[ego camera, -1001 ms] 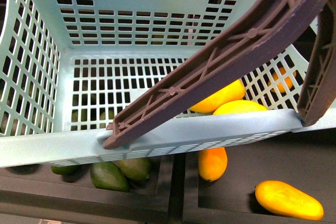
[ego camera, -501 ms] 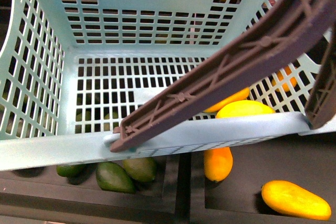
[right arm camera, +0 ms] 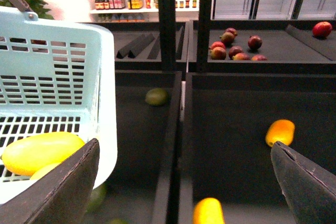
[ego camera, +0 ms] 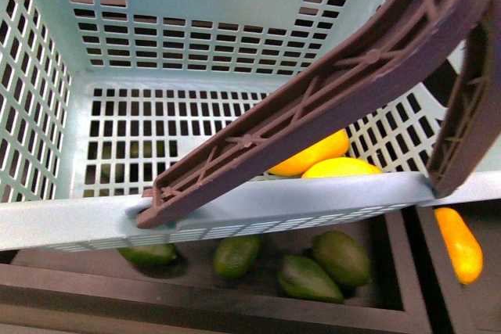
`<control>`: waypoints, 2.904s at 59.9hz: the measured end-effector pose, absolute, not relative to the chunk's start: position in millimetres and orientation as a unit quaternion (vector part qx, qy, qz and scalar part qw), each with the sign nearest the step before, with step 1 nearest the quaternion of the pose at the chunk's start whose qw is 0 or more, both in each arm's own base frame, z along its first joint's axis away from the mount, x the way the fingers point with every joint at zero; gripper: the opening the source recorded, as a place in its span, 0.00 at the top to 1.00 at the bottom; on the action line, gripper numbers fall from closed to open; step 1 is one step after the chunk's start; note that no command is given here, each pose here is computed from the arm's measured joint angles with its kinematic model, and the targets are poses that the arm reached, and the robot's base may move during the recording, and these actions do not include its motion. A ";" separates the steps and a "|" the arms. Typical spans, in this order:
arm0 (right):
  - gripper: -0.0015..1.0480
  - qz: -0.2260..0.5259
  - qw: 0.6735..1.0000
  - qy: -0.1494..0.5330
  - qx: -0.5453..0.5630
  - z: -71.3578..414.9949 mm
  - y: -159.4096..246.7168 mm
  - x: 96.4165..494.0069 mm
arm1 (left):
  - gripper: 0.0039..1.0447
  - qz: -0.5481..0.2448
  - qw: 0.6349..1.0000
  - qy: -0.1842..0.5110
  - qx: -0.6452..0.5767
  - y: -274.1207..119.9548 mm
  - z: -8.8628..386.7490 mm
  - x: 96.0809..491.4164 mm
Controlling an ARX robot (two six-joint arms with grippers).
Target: Pick lemon and mango into basket
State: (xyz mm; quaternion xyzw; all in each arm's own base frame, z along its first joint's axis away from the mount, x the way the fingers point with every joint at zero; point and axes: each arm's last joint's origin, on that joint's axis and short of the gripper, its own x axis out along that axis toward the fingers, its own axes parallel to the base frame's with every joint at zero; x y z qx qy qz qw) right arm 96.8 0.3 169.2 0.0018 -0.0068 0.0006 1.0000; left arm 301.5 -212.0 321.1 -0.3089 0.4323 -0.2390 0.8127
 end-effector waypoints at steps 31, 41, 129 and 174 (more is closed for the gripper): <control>0.08 0.000 1.000 -0.007 0.002 169.3 0.2 96.7 | 0.96 -0.245 0.809 0.435 -0.310 -212.4 321.1 301.1; 0.08 0.001 1.000 -0.007 0.001 169.2 0.3 96.7 | 0.96 -0.241 0.812 0.433 -0.308 -212.1 321.0 301.5; 0.08 0.000 1.000 -0.007 0.001 169.2 0.1 96.8 | 0.96 0.134 0.740 0.232 -0.617 -164.7 220.3 510.7; 0.08 -0.001 1.000 -0.007 0.001 169.2 0.1 96.8 | 0.36 0.275 0.702 0.275 -0.596 -138.9 167.9 476.4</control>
